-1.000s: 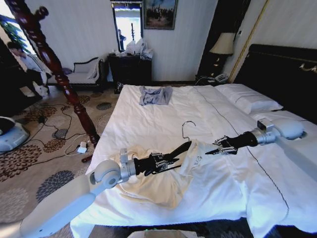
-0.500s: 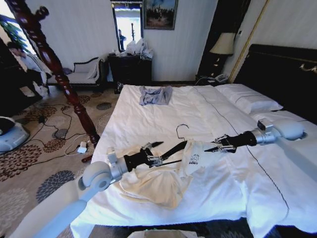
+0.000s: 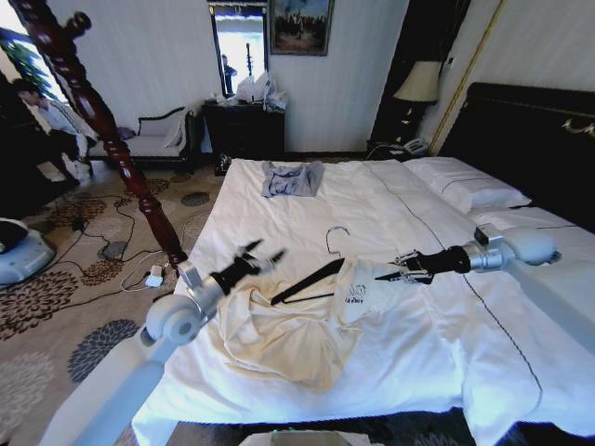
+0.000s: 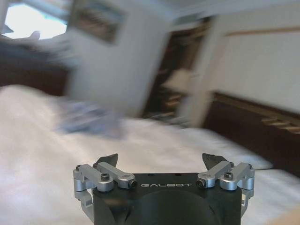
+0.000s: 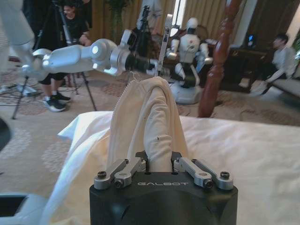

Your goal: Pick up the clothes from the bed and hang them on the clothes hanger.

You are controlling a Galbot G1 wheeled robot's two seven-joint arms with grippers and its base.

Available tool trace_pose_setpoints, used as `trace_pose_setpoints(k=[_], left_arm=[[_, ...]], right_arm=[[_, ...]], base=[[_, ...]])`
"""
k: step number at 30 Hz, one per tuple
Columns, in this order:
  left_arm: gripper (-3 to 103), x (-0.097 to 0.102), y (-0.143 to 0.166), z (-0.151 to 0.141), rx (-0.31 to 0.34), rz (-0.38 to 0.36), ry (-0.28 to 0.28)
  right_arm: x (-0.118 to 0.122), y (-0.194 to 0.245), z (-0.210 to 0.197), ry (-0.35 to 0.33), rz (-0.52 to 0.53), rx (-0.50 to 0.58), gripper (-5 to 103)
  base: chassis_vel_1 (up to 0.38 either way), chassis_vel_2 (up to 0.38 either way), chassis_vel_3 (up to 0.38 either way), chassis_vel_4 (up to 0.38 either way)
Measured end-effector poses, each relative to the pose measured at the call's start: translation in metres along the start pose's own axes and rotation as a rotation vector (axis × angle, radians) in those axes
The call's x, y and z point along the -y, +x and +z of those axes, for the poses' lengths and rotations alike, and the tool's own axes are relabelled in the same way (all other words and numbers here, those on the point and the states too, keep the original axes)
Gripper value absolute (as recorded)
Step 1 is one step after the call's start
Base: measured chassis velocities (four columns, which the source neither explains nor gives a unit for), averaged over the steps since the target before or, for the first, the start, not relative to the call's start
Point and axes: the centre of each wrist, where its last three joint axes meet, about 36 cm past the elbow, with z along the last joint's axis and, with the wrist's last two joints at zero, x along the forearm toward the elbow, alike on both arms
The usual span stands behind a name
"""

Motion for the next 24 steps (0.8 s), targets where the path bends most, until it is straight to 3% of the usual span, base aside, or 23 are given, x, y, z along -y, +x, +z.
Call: trace_pose_setpoints(k=[3, 4, 6, 9, 11, 12, 14, 16, 17, 19, 20, 22, 24], left_arm=[[100, -0.016, -0.006, 0.006, -0.07, -0.187, 0.014], [100, -0.016, -0.006, 0.006, -0.07, -0.187, 0.014], [100, -0.023, -0.011, 0.017, -0.143, -0.302, 0.044], [100, -0.025, -0.013, 0.024, -0.192, -0.34, 0.055], [100, -0.03, -0.011, 0.038, -0.222, -0.356, -0.058], [100, -0.03, -0.011, 0.038, -0.222, -0.356, -0.058], [100, -0.037, -0.005, 0.053, -0.224, -0.316, -0.254], [100, -0.05, 0.002, 0.066, -0.172, -0.244, -0.474], [100, -0.05, 0.002, 0.066, -0.172, -0.244, -0.474], [100, -0.06, 0.011, 0.075, -0.125, -0.161, -0.64], [100, -0.06, 0.016, 0.081, -0.121, -0.129, -0.67], [100, -0.059, 0.02, 0.087, -0.123, -0.107, -0.672], [100, -0.045, 0.036, 0.109, -0.13, -0.048, -0.619]], right_arm=[[0.0, -0.009, -0.007, 0.025, 0.027, 0.037, 20], [0.0, -0.009, -0.007, 0.025, 0.027, 0.037, 20], [0.002, -0.018, -0.014, 0.05, 0.039, 0.074, 20], [0.002, -0.022, -0.017, 0.065, 0.049, 0.097, 20], [0.002, -0.024, -0.021, 0.081, 0.062, 0.115, 20], [0.002, -0.024, -0.021, 0.081, 0.062, 0.115, 20], [0.003, -0.022, -0.026, 0.094, 0.076, 0.133, 20], [0.005, -0.019, -0.032, 0.105, 0.095, 0.152, 20], [0.005, -0.019, -0.032, 0.105, 0.095, 0.152, 20], [0.006, -0.016, -0.035, 0.114, 0.119, 0.167, 20], [0.006, -0.014, -0.036, 0.116, 0.13, 0.173, 20], [0.007, -0.012, -0.037, 0.118, 0.138, 0.176, 20], [0.008, -0.008, -0.036, 0.118, 0.153, 0.181, 20]], base=[[0.0, 0.0, 0.0, 0.0], [0.0, 0.0, 0.0, 0.0], [0.0, 0.0, 0.0, 0.0], [0.0, 0.0, 0.0, 0.0], [0.0, 0.0, 0.0, 0.0], [0.0, 0.0, 0.0, 0.0], [0.0, 0.0, 0.0, 0.0], [0.0, 0.0, 0.0, 0.0], [0.0, 0.0, 0.0, 0.0], [0.0, 0.0, 0.0, 0.0], [0.0, 0.0, 0.0, 0.0], [0.0, 0.0, 0.0, 0.0], [0.0, 0.0, 0.0, 0.0]])
